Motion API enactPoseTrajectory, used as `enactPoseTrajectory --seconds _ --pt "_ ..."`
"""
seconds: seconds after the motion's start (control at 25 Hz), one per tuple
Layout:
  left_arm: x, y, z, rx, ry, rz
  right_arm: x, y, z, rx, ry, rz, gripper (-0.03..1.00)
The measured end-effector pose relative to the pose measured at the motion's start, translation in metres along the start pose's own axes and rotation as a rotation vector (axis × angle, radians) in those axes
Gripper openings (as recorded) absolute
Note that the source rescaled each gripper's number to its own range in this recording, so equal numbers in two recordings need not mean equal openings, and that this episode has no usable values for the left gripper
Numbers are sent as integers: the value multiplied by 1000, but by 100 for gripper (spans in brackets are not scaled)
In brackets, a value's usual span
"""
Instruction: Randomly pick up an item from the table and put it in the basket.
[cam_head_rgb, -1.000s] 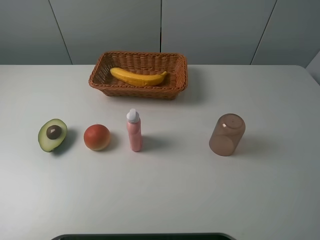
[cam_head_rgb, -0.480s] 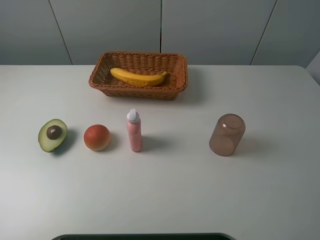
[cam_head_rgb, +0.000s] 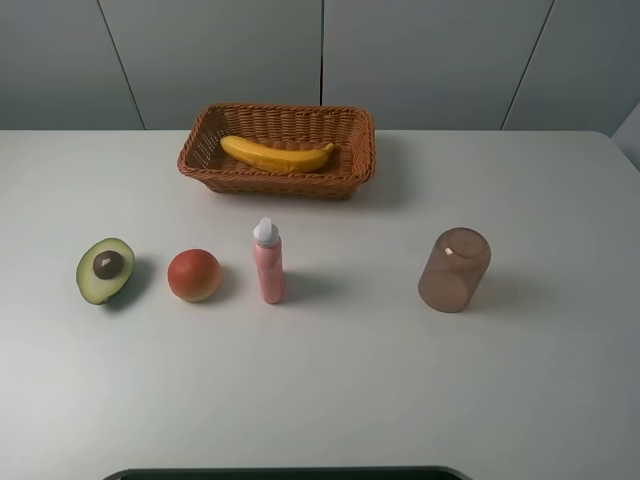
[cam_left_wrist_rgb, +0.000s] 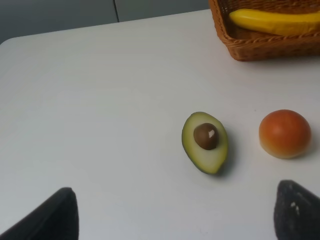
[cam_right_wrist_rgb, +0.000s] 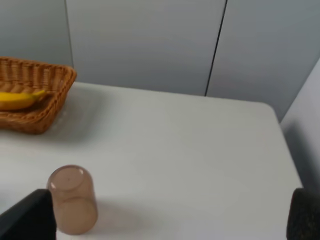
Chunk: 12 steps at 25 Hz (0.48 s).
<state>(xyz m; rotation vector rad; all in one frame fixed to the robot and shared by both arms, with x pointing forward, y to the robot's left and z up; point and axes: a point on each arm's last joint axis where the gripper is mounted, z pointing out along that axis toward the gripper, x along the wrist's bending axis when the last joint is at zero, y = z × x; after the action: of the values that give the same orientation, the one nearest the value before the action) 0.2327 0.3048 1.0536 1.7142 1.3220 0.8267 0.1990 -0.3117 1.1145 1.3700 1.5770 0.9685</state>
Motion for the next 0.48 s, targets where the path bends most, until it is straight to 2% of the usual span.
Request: enactPoseTrajectory --seconds 0.24,0.48 --pt "0 0 0 0 0 0 11 -39 39 134 60 33 100" --pt "0 0 0 0 0 0 14 -45 53 124 78 53 100"
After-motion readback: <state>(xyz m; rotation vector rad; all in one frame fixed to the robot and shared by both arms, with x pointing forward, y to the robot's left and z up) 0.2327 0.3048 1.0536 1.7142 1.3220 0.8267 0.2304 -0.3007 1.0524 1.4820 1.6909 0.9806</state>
